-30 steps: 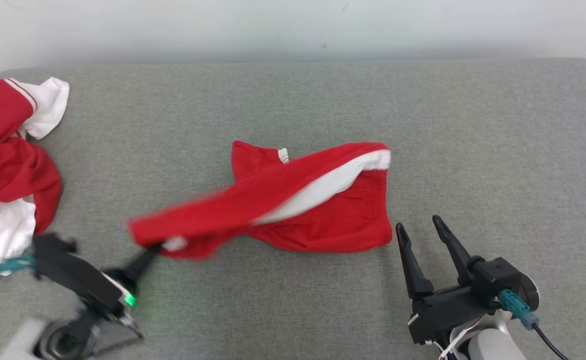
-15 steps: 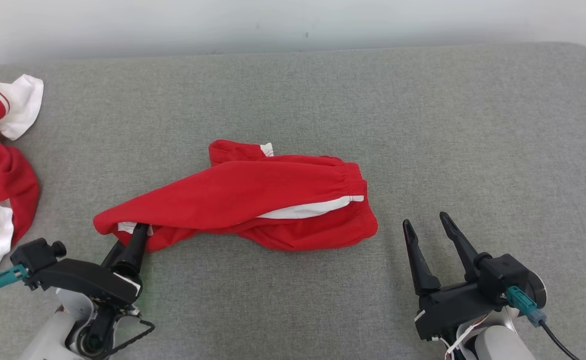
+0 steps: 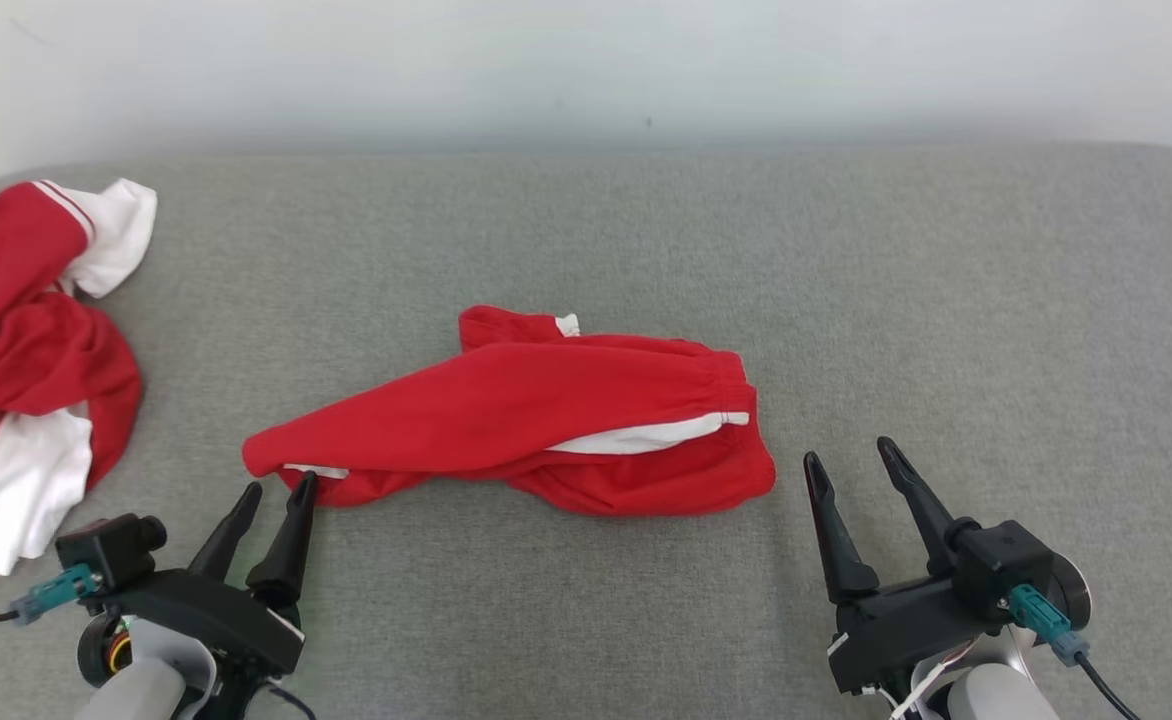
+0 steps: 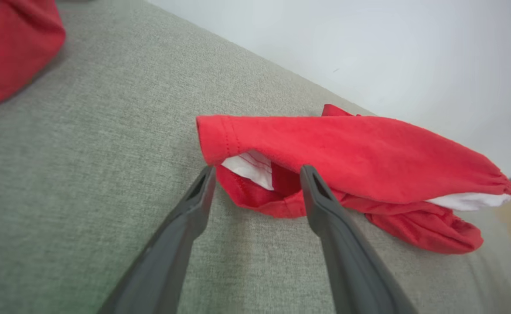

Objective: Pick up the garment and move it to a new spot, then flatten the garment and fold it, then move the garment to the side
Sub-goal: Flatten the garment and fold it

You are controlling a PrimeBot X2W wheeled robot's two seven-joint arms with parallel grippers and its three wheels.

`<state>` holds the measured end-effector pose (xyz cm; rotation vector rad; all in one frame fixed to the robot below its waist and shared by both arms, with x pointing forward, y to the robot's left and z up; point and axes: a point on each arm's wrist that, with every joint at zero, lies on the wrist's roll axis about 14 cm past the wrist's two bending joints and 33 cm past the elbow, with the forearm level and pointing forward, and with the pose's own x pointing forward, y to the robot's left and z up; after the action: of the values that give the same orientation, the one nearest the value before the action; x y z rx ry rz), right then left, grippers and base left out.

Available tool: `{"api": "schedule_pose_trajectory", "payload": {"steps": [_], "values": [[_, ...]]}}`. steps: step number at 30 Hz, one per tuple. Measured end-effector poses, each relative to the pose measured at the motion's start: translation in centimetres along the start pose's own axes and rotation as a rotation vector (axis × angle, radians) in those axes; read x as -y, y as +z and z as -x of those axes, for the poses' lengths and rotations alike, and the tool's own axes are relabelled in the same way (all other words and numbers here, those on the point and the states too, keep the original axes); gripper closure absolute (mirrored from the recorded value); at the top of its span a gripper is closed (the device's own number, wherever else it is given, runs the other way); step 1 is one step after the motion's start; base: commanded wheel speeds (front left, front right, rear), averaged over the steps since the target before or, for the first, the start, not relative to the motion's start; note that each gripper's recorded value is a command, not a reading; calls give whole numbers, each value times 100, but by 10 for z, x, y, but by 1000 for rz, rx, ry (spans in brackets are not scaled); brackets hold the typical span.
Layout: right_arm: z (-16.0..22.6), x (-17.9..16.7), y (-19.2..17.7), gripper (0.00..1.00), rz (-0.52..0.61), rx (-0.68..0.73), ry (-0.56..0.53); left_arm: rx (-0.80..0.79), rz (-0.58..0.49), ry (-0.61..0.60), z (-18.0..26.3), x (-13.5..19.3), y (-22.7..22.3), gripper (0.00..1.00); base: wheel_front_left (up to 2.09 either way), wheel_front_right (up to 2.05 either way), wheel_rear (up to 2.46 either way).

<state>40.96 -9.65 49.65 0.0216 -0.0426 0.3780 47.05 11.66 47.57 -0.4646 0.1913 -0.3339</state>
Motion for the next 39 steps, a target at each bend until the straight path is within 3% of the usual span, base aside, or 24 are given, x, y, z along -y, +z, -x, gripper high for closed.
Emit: {"api": "schedule_pose_trajectory", "payload": {"steps": [8,23,32,39], "values": [[1,-14,10,0,7,26,36,189,-152,53,26,2,44,0,0,0,0],[-6,-51,18,0,12,47,143,259,-378,211,87,-19,44,0,0,0,0],[-18,-66,15,0,24,41,209,268,-409,293,109,-29,38,0,0,0,0],[-35,-97,5,0,103,16,356,274,-382,351,122,-41,36,0,0,0,0]]}}
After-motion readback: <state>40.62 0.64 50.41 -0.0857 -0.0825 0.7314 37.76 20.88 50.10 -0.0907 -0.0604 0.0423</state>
